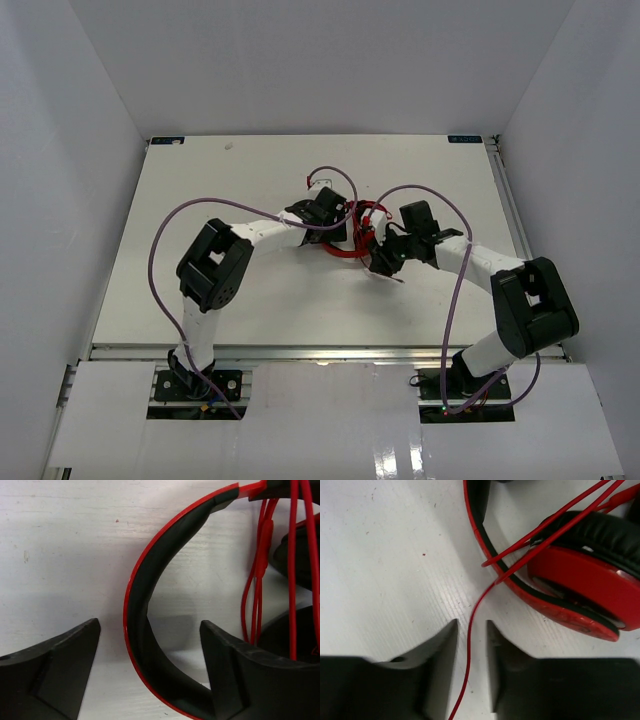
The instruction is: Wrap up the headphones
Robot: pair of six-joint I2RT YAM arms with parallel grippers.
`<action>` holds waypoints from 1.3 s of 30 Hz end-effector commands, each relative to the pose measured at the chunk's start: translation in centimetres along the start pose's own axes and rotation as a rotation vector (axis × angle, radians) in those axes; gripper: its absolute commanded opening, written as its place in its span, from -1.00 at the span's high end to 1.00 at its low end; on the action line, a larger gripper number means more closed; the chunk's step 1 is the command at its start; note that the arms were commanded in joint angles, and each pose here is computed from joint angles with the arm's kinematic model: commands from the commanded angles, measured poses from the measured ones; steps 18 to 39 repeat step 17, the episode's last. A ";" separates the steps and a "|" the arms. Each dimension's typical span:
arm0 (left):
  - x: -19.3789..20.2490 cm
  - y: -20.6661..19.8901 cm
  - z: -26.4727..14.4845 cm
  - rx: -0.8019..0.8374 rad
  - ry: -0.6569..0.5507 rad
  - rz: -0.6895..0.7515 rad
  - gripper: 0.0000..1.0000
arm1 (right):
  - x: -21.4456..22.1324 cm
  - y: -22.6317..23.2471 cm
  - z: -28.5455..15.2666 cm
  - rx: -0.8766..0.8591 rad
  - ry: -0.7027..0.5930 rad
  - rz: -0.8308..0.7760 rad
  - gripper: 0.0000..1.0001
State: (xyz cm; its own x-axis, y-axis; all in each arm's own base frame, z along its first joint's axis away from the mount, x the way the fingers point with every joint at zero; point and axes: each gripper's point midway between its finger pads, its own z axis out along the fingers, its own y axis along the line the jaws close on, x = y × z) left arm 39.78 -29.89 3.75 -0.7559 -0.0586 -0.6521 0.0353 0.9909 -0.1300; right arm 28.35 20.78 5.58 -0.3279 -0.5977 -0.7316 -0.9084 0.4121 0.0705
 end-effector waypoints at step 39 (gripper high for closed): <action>-1.1 0.5 -19.3 0.563 -0.275 0.097 -0.96 | -3.7 -5.6 -15.1 0.631 -0.257 0.197 -0.80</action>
